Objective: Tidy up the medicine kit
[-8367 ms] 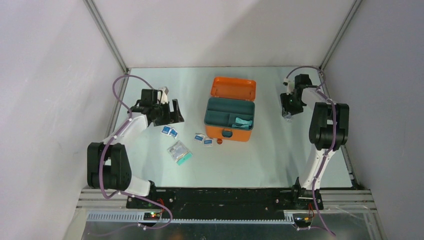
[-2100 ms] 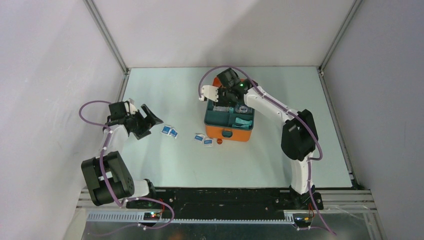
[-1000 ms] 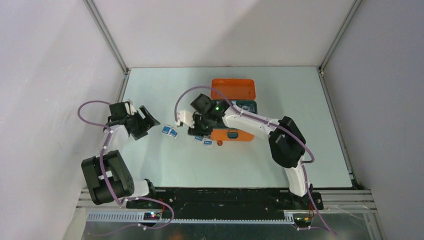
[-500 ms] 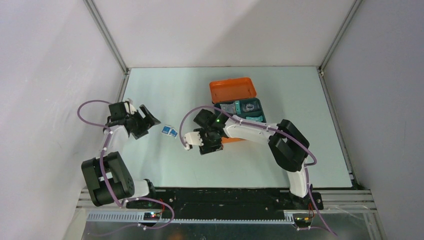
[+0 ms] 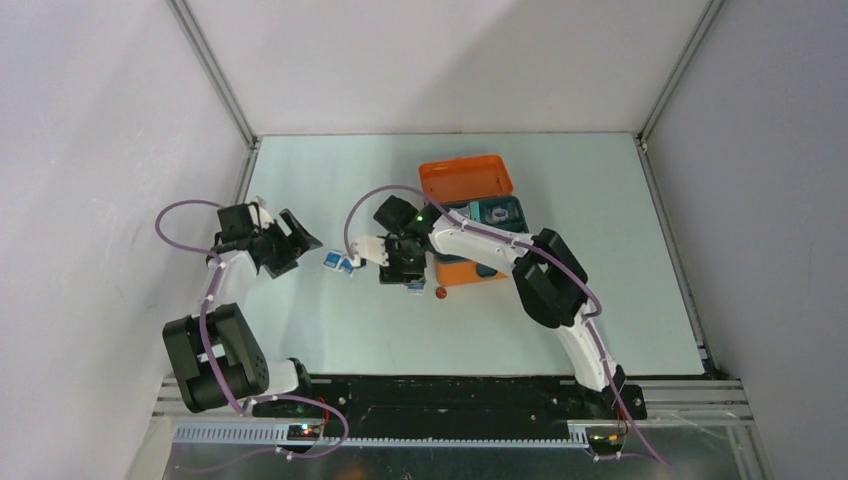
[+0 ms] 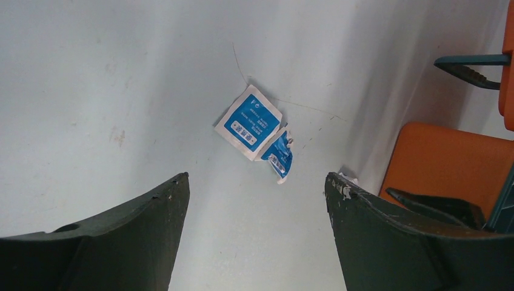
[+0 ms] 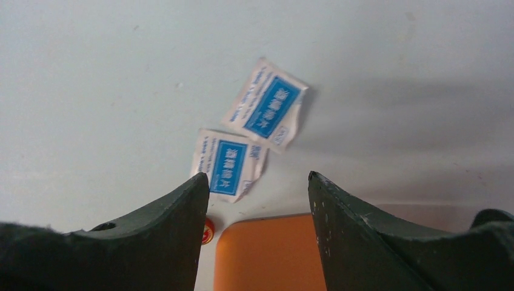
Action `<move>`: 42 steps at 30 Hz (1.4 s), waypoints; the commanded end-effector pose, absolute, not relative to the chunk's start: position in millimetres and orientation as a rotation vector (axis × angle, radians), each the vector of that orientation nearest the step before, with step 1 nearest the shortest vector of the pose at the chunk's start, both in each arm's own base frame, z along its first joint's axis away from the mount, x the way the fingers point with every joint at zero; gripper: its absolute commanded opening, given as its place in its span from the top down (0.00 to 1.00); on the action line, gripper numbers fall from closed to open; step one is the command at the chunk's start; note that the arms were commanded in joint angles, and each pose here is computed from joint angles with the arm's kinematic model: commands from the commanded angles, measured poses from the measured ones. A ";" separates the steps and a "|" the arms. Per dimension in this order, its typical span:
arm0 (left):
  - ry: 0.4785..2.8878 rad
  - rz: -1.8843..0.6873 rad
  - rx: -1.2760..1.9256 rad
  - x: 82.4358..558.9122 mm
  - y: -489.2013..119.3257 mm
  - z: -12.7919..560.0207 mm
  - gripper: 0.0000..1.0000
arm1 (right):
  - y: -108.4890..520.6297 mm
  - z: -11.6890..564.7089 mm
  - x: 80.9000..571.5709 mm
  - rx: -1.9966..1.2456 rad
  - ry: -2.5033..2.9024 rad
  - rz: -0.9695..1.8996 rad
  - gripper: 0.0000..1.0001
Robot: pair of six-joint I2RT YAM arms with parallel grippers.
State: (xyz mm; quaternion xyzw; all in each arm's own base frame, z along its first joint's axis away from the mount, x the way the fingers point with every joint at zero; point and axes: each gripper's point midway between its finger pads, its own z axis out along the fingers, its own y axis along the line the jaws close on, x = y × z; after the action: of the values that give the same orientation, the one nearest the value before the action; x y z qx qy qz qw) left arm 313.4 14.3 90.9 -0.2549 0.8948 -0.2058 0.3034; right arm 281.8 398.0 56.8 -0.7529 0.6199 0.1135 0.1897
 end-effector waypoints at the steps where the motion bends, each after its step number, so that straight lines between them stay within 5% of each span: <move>1: 2.342 -0.571 -0.651 318.1 12.7 95.7 0.13 | 405.5 66.7 288.6 -2.018 1.858 0.318 0.35; 17: 2.331 -0.583 -0.653 319.3 11.7 97.9 0.13 | 379.6 24.5 270.7 -2.088 2.162 0.360 0.36; 25: 2.326 -0.583 -0.652 319.4 11.6 99.4 0.12 | 374.8 22.5 255.1 -2.118 2.217 0.426 0.60; 42: 2.320 -0.576 -0.656 320.9 12.9 99.6 0.12 | 372.7 205.1 257.0 -1.855 1.841 0.439 0.66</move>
State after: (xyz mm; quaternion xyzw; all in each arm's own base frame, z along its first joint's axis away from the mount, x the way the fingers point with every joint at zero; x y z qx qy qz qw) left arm 316.8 13.1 92.9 -0.2519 0.8918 -0.2124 0.3101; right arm 252.5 380.7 146.2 -0.6949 0.6822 0.1440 0.1760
